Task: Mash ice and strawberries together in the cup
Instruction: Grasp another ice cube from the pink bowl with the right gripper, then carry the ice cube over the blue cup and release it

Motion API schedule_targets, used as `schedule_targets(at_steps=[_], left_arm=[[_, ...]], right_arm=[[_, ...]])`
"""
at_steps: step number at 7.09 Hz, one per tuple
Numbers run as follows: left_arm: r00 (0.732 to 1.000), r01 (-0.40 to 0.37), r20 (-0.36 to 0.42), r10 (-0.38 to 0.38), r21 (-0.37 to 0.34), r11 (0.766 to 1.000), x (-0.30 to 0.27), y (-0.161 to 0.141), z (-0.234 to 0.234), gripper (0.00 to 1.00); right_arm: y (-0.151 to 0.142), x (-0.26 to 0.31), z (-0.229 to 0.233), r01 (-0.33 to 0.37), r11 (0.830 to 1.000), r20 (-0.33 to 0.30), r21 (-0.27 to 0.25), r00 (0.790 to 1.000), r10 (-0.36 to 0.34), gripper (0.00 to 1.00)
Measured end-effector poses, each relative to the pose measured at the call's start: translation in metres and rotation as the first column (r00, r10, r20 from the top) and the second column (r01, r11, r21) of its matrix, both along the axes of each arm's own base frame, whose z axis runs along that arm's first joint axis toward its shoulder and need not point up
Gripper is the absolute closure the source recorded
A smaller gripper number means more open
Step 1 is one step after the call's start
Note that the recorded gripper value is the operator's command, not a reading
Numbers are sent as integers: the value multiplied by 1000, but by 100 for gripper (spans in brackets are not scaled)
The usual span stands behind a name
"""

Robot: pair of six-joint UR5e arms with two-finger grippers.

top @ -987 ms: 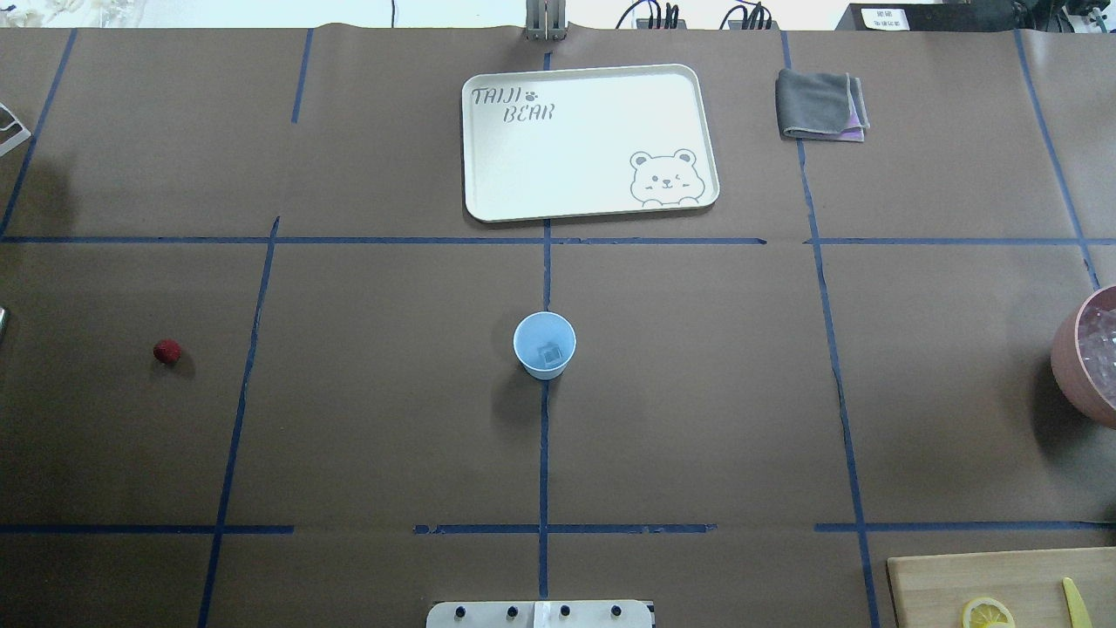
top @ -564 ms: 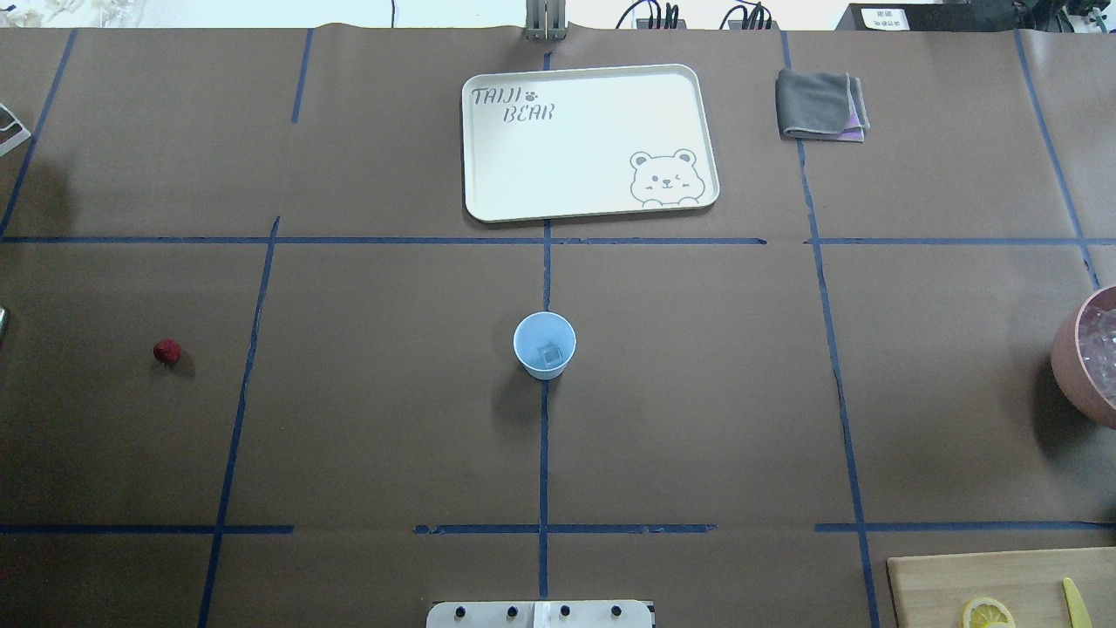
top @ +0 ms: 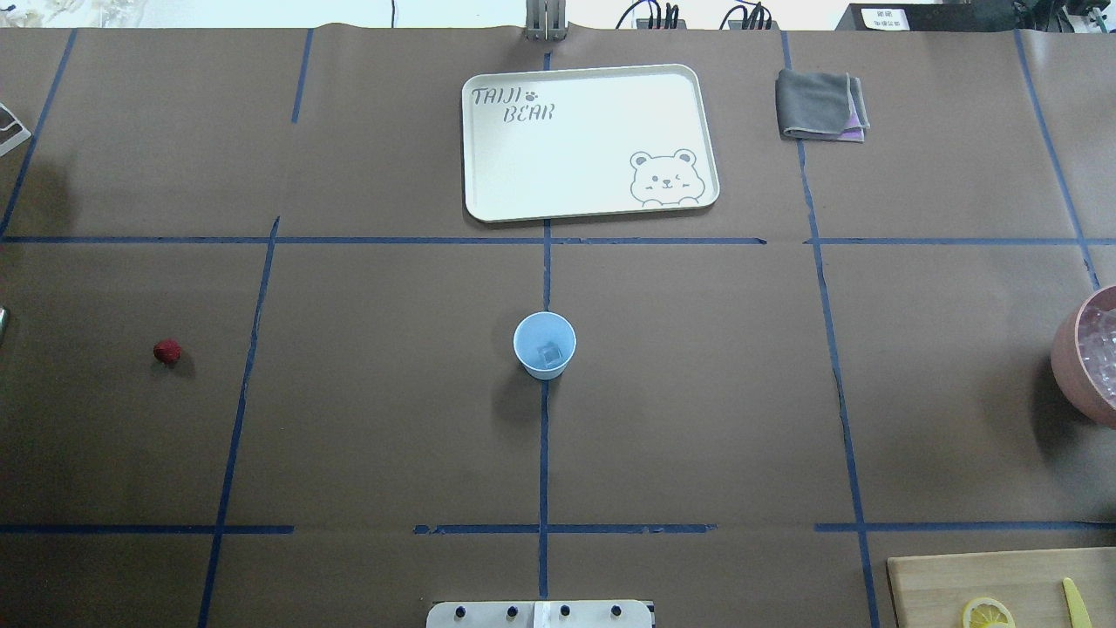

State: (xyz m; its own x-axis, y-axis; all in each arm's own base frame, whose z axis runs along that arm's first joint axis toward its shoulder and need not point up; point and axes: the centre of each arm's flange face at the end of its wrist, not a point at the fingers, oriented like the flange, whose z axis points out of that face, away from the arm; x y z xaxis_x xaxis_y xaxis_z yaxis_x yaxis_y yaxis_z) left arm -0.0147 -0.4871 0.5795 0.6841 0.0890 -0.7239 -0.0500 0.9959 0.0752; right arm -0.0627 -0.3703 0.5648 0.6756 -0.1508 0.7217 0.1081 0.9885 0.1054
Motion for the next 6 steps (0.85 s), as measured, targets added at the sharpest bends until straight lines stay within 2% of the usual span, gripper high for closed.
schedule_targets(at_steps=[1,3,6], left_arm=[[1000,0,0,0,0,1000,0,0,0,0],[1000,0,0,0,0,1000,0,0,0,0],[1000,-1,0,1,1,1000,0,0,0,0]], right_arm=[[-10,-29,-42,-57,997,47,-57,997,60,100],[-39,-128,-149,-146,969,135,-198,975,175,100],[-44,-249,-262,-196,925,202,-327,941,271,100]])
